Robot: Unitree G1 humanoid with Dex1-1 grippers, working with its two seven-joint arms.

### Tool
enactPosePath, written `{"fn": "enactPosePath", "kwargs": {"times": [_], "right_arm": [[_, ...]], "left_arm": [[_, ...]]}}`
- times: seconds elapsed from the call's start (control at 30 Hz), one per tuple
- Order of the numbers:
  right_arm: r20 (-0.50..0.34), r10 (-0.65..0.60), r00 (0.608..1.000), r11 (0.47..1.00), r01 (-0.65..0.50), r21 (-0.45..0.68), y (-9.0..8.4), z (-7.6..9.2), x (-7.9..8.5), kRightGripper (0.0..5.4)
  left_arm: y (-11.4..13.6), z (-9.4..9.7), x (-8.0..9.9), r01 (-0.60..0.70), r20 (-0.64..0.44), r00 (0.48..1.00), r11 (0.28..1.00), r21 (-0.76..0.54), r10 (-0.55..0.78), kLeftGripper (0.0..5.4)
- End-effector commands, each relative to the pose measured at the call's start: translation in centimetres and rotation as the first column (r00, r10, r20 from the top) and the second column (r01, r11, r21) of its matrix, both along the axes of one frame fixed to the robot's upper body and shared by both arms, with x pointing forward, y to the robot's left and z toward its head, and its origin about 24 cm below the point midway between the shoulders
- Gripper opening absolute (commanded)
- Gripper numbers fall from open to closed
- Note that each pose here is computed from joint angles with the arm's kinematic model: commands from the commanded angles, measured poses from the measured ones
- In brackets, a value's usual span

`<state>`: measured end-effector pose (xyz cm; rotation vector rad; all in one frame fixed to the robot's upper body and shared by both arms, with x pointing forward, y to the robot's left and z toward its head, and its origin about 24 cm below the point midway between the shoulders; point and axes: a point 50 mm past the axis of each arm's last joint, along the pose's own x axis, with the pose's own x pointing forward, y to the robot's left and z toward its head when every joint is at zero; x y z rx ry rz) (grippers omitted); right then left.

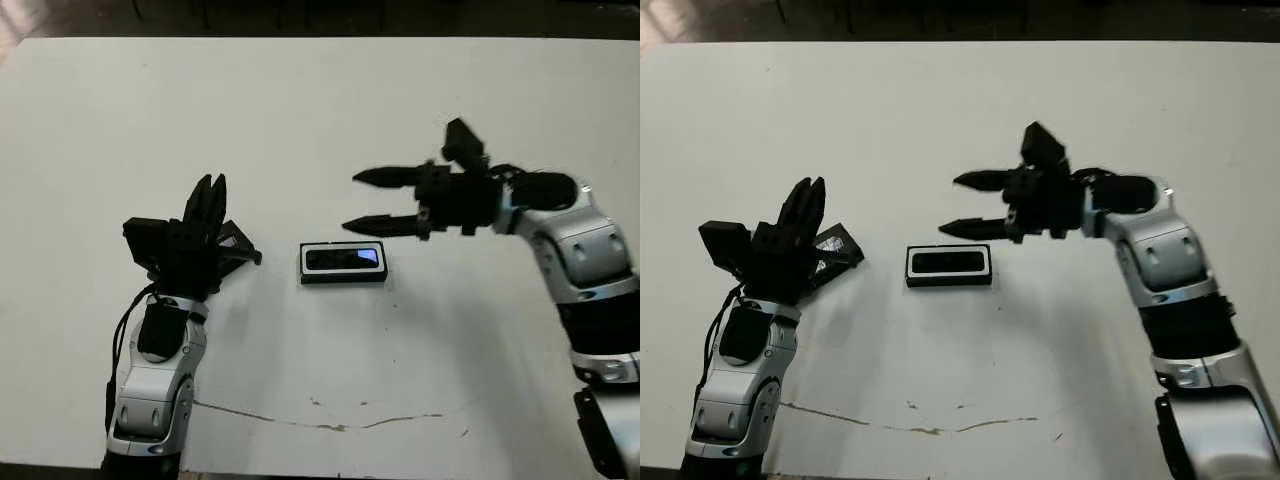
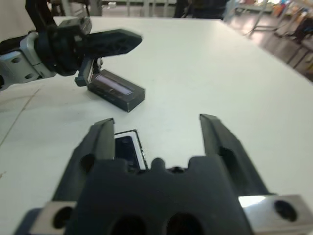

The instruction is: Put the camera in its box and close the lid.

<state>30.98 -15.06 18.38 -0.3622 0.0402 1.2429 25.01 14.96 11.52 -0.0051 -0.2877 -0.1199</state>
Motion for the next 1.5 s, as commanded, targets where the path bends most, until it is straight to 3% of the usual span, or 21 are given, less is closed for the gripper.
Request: {"fn": "enactPosePath", "kwargs": {"times": [0.03,0.13,0.2,0.27,0.33,0.43,0.5,0.77,0.93,1.13,1.33,1.5], "right_arm": [[0.008,-0.010,1.000,0.999,0.009,0.038,-1.0,0.6,-0.3,3.91],[0.046,-0.080,0.996,0.991,0.075,0.109,-1.5,1.3,-0.5,4.57],[0.048,-0.193,0.980,0.965,0.180,0.189,-1.5,1.4,-0.7,5.00],[0.059,-0.353,0.934,0.909,0.328,0.256,-1.5,1.0,-1.1,5.39],[0.079,-0.461,0.884,0.860,0.424,0.283,-1.2,0.4,-1.6,5.35],[0.154,-0.565,0.810,0.811,0.512,0.283,-0.6,-0.7,-2.8,4.78],[0.194,-0.589,0.785,0.800,0.532,0.277,-0.2,-1.4,-3.7,4.35],[0.277,-0.588,0.760,0.804,0.511,0.304,0.0,-3.1,-6.9,2.54],[0.184,-0.672,0.717,0.720,0.575,0.388,-2.2,-3.6,-8.5,1.43],[0.066,-0.771,0.633,0.582,0.659,0.477,-4.0,-4.0,-10.2,0.10],[0.002,-0.831,0.556,0.473,0.706,0.528,-4.5,-5.1,-11.1,0.01],[-0.014,-0.848,0.530,0.442,0.722,0.533,-4.7,-5.7,-11.2,0.00]], "left_arm": [[0.4,-0.7,0.0,-0.002,-0.035,0.999,1.000,0.014,0.002,0.00],[0.3,-0.7,0.0,-0.001,-0.033,0.999,1.000,0.012,0.001,0.00],[0.3,-0.7,0.0,-0.005,-0.034,0.999,1.000,0.013,0.006,0.00],[0.3,-0.7,0.0,-0.008,-0.034,0.999,1.000,0.016,0.009,0.00],[0.3,-0.7,-0.1,-0.008,-0.032,0.999,1.000,0.015,0.009,0.00],[0.6,-0.7,-0.1,-0.012,-0.024,1.000,1.000,0.020,0.013,0.00],[0.8,-0.7,-0.2,-0.018,-0.025,1.000,1.000,0.016,0.018,0.00],[1.7,0.0,-0.7,-0.031,-0.012,0.999,0.999,0.029,0.031,0.00],[4.3,1.4,-1.5,0.006,0.012,1.000,0.994,0.111,-0.007,0.00],[7.7,2.9,-2.3,0.033,0.039,0.998,0.965,0.259,-0.045,0.00],[9.2,3.9,-2.6,0.046,0.018,0.998,0.955,0.293,-0.054,0.00],[9.7,4.6,-2.3,0.174,-0.062,0.985,0.930,0.324,-0.163,0.10]]}}
